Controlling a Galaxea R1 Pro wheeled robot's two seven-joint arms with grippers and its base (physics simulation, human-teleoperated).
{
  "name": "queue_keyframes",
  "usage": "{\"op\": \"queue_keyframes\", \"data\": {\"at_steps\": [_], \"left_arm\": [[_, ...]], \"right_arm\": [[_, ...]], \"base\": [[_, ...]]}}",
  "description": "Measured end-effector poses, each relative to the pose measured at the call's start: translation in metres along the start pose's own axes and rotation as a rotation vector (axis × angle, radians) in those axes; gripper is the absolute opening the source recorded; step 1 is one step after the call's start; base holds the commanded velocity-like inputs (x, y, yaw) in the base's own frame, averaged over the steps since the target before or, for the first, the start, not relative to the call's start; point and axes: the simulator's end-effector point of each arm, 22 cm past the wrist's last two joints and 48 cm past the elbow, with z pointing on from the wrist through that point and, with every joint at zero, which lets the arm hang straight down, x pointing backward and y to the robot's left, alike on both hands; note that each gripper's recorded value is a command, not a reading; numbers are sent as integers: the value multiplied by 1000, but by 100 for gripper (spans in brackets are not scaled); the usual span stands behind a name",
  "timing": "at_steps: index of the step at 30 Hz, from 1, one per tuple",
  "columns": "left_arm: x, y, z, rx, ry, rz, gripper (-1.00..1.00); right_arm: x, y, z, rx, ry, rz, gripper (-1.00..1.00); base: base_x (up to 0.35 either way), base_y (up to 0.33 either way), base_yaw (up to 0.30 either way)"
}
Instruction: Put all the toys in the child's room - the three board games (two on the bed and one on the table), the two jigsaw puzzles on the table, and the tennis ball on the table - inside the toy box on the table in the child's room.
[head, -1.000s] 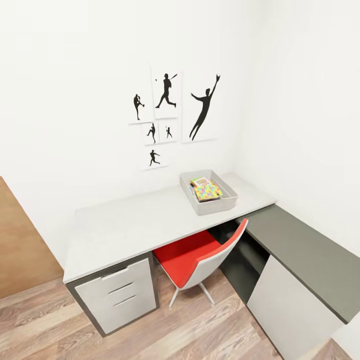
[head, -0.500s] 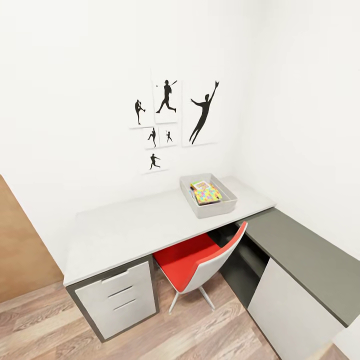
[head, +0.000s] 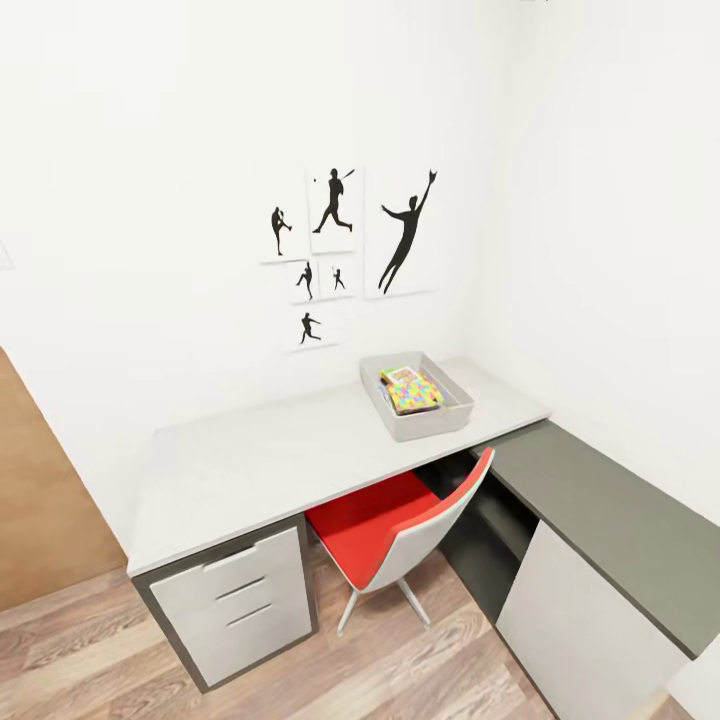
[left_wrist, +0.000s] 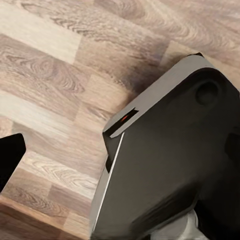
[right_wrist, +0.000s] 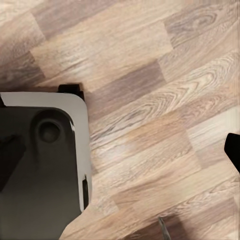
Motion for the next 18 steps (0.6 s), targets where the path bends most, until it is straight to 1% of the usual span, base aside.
{"op": "queue_keyframes", "data": {"at_steps": [3,5,7,9,12,13,14,16,18], "left_arm": [[16,-1,-1,-6,18,-3,100],[20,-3,-1,-5,24,-4,100],[28,-6,-1,-4,33,-6,100],[34,-9,-2,-1,41,-7,100],[39,-11,-2,1,46,-8,100],[42,-13,-2,1,49,-8,100],[42,-13,-2,1,50,-8,100],[43,-13,-3,2,51,-8,100],[44,-13,-3,2,51,-8,100]], "right_arm": [[12,-4,0,10,1,-1,100],[15,-3,0,9,1,-1,100],[21,9,0,-5,6,1,100],[26,29,1,-30,8,3,100],[30,68,2,-78,9,9,100],[31,107,0,-126,9,15,100],[32,125,-1,-149,9,18,100],[32,146,-3,-176,10,22,100],[33,161,-5,-194,10,26,100]], "base": [[0,0,0],[0,0,0],[0,0,0],[0,0,0],[0,0,0],[0,0,0],[0,0,0],[0,0,0],[0,0,0]]}}
